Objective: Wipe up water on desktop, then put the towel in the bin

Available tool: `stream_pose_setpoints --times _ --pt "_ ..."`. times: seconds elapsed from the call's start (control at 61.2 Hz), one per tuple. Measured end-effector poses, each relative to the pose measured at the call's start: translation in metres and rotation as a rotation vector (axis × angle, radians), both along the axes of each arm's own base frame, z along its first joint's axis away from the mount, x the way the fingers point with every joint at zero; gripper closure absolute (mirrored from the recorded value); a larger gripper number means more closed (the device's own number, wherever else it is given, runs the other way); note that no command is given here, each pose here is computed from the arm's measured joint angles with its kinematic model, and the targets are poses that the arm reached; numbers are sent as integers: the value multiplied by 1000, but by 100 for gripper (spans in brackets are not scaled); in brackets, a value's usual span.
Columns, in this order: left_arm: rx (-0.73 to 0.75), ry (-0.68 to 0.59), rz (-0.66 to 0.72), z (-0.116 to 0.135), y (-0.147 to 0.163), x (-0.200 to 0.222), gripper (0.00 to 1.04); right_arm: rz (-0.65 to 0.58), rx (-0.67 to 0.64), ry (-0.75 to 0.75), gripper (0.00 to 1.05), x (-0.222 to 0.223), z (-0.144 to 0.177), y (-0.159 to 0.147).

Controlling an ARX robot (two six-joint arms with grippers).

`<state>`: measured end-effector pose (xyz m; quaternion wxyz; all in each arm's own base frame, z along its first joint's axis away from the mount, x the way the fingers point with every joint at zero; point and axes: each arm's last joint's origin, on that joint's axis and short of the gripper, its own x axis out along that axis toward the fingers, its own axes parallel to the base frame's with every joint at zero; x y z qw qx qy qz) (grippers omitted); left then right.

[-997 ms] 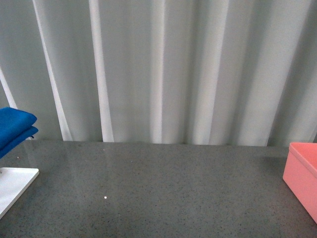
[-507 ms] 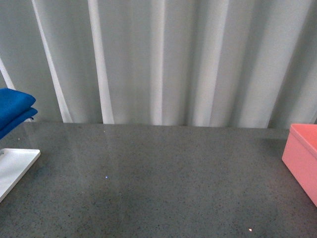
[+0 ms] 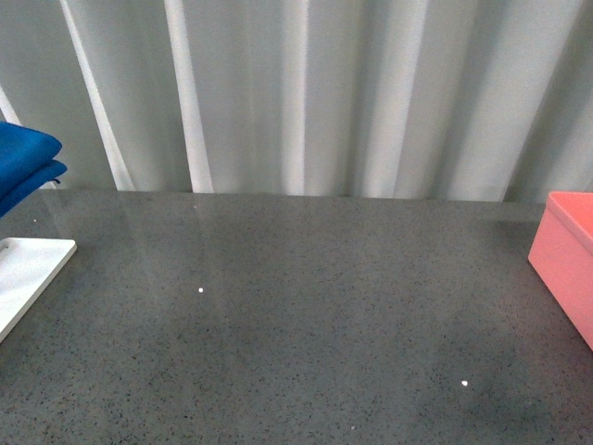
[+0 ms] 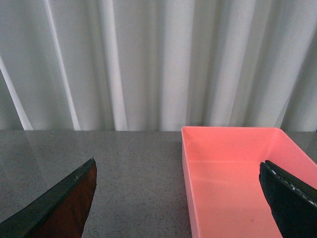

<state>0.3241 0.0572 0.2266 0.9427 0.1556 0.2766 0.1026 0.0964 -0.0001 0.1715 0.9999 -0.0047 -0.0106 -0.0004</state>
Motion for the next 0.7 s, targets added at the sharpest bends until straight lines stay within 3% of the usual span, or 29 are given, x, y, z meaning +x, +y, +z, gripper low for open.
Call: stream_pose_setpoints --times 0.343,0.703 --pt "27 10 2 -27 13 21 7 0 0 0 7 0 0 0" --pt "10 109 12 -60 18 29 7 0 0 0 7 0 0 0"
